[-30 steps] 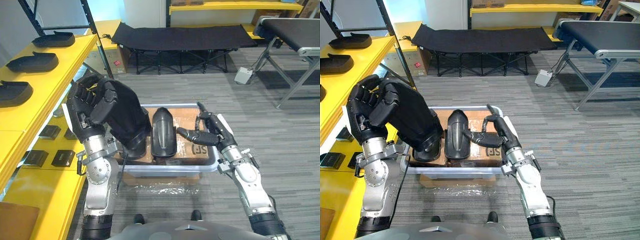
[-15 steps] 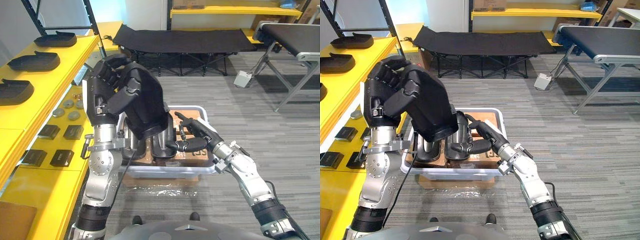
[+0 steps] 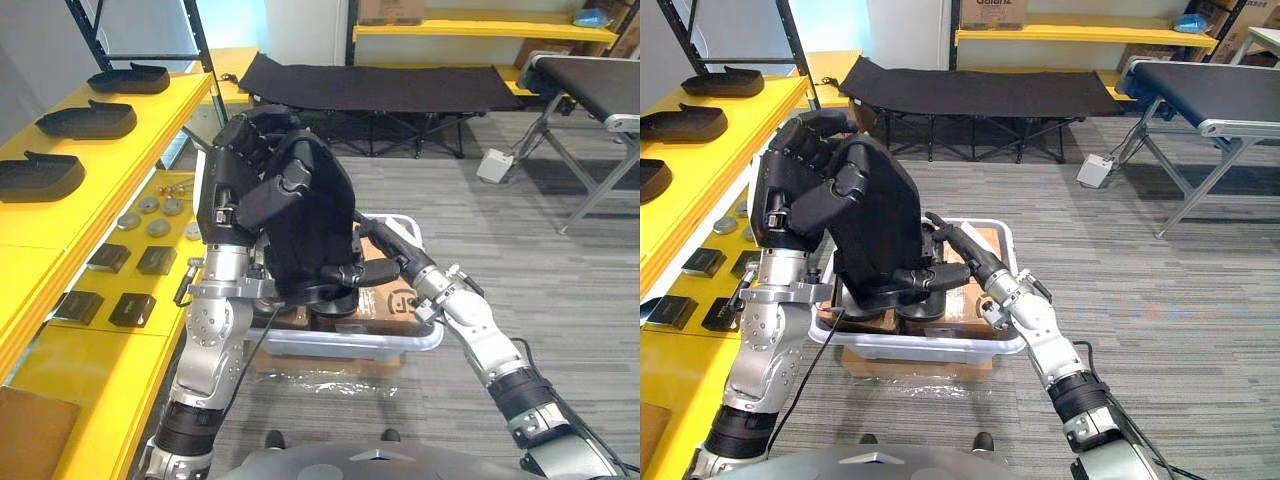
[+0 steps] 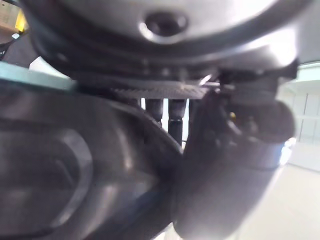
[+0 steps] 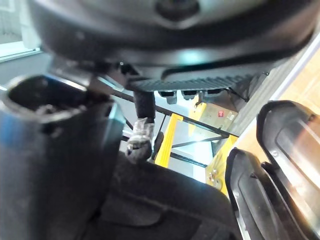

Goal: Walk over and take three plastic housings, then place them on the shelf

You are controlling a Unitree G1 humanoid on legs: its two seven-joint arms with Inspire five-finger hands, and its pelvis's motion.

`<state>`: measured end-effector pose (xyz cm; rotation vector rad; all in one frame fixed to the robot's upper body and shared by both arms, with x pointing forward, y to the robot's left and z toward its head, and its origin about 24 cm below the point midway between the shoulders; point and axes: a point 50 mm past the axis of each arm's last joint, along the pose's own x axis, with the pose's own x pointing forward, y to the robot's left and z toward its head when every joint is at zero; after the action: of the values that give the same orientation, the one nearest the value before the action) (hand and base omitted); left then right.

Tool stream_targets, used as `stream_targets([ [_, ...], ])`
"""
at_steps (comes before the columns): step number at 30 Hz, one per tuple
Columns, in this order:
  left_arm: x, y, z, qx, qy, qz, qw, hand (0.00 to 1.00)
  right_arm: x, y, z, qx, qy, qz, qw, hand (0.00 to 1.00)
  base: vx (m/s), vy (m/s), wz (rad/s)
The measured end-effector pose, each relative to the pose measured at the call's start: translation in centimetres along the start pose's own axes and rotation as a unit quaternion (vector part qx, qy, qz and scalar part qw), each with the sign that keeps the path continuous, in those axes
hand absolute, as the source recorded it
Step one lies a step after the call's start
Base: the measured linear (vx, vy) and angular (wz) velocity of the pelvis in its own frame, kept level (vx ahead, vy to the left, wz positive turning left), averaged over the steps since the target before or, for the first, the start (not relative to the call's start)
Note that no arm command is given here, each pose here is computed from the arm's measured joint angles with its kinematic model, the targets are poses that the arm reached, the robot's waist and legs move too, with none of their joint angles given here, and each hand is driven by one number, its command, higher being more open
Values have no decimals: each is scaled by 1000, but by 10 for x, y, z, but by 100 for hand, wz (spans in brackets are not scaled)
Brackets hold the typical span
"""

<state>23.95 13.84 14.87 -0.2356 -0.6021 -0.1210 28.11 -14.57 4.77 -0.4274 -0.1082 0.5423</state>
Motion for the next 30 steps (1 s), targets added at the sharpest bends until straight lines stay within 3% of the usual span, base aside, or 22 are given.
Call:
stream_targets([
  [21, 1, -1, -9, -35, 20, -10, 999, 0, 1, 9, -7, -9, -2, 5, 1000, 0, -4, -1, 1],
  [22, 1, -1, -9, -35, 20, -10, 999, 100, 1, 9, -7, -9, -2, 5, 1000, 0, 0, 0, 0],
  [30, 0, -5, -13, -81, 40, -26, 996, 100, 1, 9, -7, -8, -2, 1, 1000, 0, 0, 0, 0],
])
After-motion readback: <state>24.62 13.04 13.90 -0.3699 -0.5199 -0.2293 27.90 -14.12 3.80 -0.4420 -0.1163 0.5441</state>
